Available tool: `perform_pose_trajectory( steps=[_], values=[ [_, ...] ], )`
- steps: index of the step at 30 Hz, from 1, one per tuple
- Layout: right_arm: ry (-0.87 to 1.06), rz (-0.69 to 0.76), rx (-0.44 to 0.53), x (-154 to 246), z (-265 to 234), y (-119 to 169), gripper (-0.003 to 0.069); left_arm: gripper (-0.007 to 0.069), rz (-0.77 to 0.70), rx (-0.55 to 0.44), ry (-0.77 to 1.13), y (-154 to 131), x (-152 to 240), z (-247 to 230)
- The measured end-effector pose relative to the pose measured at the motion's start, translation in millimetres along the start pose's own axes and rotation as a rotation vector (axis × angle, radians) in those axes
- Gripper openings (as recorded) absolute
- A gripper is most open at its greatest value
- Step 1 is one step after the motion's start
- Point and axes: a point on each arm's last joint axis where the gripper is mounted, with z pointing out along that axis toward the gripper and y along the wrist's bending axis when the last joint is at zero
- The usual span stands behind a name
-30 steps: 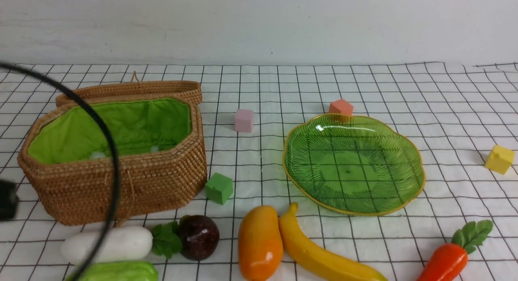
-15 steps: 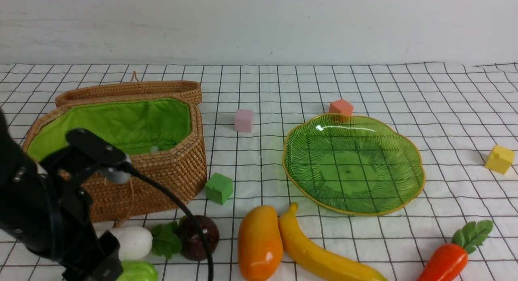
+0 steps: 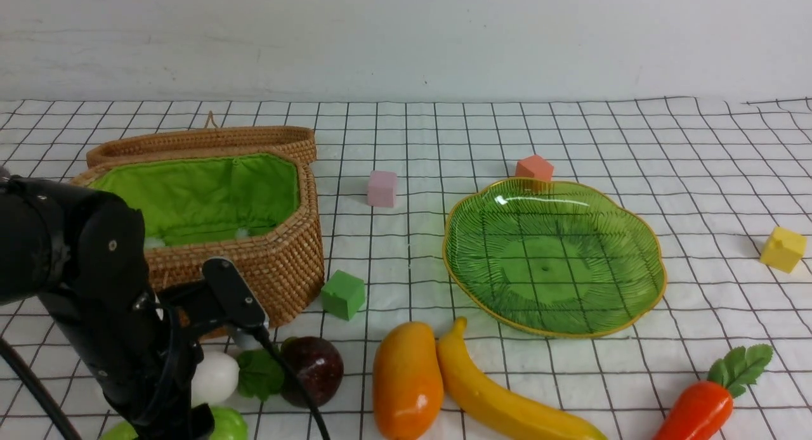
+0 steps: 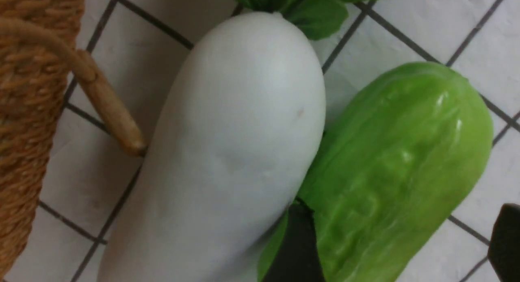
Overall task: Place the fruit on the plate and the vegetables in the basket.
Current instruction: Take a chayote with your left arm and place it on the basket on the left.
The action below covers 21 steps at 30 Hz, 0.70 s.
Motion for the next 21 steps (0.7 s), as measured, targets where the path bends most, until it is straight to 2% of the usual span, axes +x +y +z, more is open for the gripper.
perform_pose_trajectory(
  steps=[11,13,16,21],
  values=[
    [0.0,0.0,0.0,0.0,0.0,0.0,0.024,0.0529,-0.042,0.079,0.017,-3.4,-3.2,12.4],
    [0.0,0.0,0.0,0.0,0.0,0.0,0.024,0.0492,-0.046,0.091,0.022,-4.5,-2.8,12.3],
    [0.0,0.0,0.0,0.0,0.0,0.0,0.024,0.0382,-0.049,0.111,0.039,-6.3,-1.3,12.1],
    [0.0,0.0,0.0,0.0,0.0,0.0,0.024,0.0383,-0.05,0.117,0.044,-6.9,-0.9,12.0]
  ],
)
